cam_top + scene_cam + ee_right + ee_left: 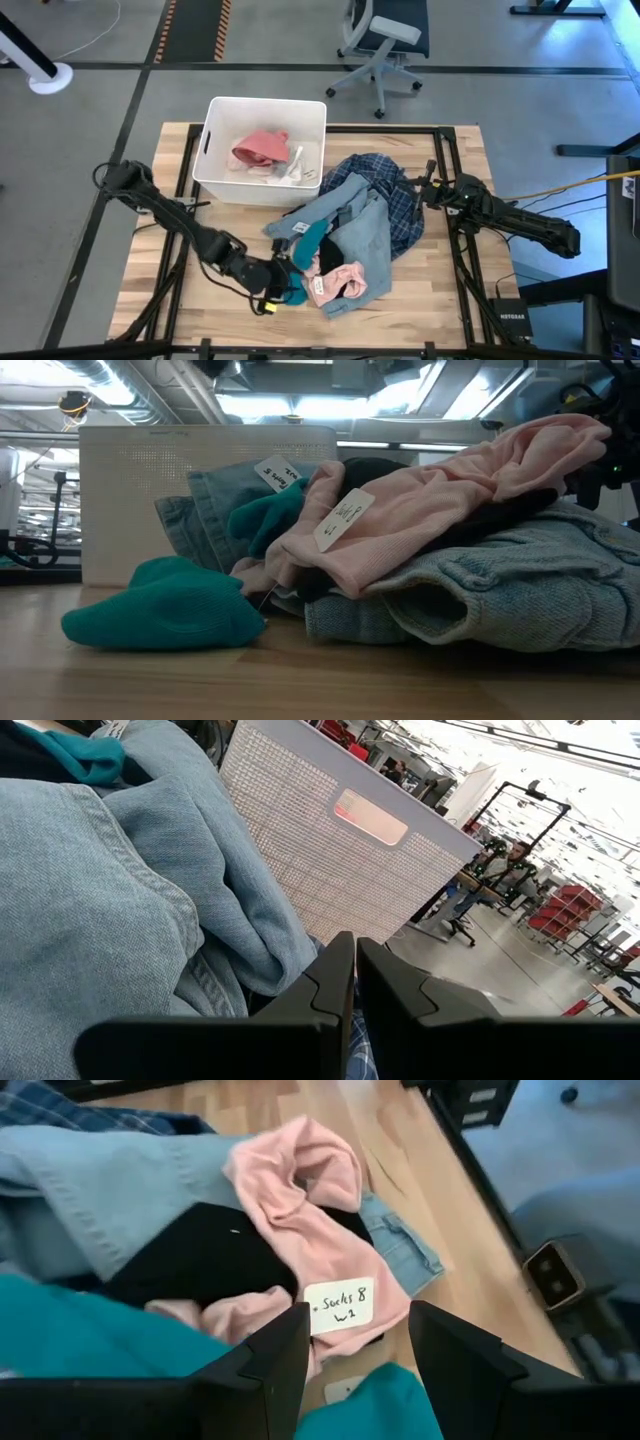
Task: Sort clothes
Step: Put the light pink sock into the white laundry bin
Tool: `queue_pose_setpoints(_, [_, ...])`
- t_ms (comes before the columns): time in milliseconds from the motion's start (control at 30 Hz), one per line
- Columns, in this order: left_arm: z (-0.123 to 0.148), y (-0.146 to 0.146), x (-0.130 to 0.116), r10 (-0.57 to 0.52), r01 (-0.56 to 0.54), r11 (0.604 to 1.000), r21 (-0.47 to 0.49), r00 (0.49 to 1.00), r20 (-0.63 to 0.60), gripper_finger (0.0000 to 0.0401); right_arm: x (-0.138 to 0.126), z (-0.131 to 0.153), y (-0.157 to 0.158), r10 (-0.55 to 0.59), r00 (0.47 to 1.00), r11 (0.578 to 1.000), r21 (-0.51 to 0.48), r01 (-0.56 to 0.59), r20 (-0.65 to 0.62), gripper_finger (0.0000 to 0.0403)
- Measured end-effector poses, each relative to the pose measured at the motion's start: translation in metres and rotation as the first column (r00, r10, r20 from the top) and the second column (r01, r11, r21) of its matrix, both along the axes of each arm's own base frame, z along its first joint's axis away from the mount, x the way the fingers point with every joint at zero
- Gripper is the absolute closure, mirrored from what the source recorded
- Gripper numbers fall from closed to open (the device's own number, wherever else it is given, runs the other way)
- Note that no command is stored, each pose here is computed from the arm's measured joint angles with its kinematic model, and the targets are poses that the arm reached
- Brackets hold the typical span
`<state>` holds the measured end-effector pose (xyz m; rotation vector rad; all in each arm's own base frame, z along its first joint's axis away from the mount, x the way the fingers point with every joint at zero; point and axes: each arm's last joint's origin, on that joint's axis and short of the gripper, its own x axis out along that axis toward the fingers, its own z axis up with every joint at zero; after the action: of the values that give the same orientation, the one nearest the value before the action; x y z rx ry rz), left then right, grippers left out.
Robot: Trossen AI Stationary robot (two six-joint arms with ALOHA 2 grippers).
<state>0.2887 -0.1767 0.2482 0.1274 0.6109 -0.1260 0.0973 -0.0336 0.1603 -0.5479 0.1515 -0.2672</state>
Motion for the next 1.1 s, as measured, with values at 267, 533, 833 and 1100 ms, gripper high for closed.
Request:
queue_pose_setpoints(267, [-0.039, -0.004, 0.029, 0.019, -0.019, 0.999, 0.027, 1.000, -0.007, 0.0232, 0.000, 0.000, 0.000, 0.000, 1.000, 1.000, 0.000, 0.000, 0.000, 0.0368])
queue_pose_setpoints(533, [-0.056, 0.013, 0.051, 0.077, -0.078, 0.996, 0.032, 0.997, 0.011, 0.0232, 0.000, 0.000, 0.000, 0.000, 1.000, 1.000, 0.000, 0.000, 0.000, 0.0368])
queue_pose_setpoints(833, [-0.058, 0.013, 0.059, 0.037, -0.040, 0.999, 0.037, 0.997, 0.068, 0.0232, 0.000, 0.000, 0.000, 0.000, 1.000, 1.000, 0.000, 0.000, 0.000, 0.0368])
queue_pose_setpoints(1100, [-0.046, -0.004, 0.052, -0.062, 0.066, 0.997, -0.030, 0.991, 0.122, 0.0232, 0.000, 0.000, 0.000, 0.000, 1.000, 1.000, 0.000, 0.000, 0.000, 0.0368])
